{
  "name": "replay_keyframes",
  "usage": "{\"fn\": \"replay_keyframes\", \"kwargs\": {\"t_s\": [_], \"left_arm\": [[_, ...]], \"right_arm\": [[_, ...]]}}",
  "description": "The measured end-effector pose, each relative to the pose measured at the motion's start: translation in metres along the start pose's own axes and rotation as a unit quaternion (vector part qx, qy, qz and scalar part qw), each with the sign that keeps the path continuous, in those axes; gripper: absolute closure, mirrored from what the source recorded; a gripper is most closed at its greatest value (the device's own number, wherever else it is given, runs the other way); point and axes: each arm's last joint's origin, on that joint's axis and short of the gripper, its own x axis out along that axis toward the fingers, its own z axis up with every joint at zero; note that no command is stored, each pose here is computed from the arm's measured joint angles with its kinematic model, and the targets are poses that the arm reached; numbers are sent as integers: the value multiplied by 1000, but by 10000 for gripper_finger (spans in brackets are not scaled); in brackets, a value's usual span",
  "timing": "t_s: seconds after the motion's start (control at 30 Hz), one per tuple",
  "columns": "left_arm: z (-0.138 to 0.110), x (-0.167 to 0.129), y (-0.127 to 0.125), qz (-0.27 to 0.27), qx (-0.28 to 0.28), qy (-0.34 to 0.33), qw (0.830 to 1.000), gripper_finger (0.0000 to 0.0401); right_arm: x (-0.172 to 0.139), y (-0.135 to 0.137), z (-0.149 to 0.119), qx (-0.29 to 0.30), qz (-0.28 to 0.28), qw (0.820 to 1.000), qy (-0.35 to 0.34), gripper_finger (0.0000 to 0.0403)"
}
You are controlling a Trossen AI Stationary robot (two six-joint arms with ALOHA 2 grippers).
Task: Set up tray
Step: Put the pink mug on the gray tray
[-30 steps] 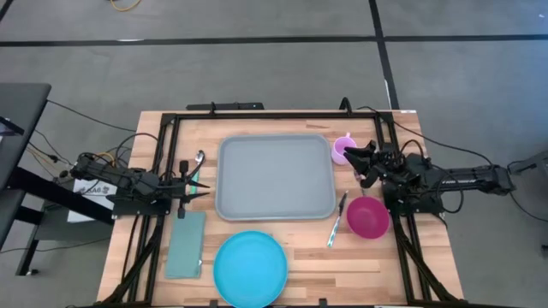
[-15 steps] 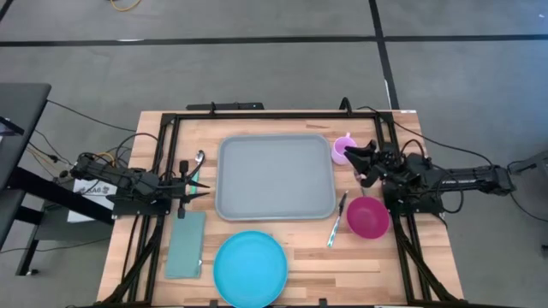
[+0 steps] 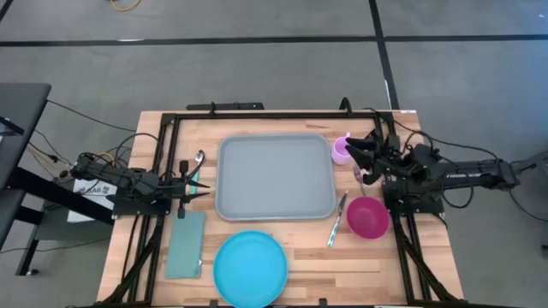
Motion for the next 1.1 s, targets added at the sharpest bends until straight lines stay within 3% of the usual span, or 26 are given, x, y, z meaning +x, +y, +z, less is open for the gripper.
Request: {"fn": "replay_keyframes", "kwargs": {"t_s": [0.23,0.53,0.67,0.8,1.1], "left_arm": [[0,0,0,0,0,0,1000,327],[0,0,0,0,1,0,1000,327],[0,0,0,0,2,0,1000,327],[0,0,0,0,2,0,1000,327],[0,0,0,0,4,0,1000,327]], "right_arm": [[49,7,17,-78,-141,980,116,273],[91,-8,-8,-121,-233,950,170,261],[104,-17,-22,-129,-254,938,195,259],[112,-24,-40,-100,-270,933,217,264],[125,-26,-61,-157,-233,927,250,277]]}}
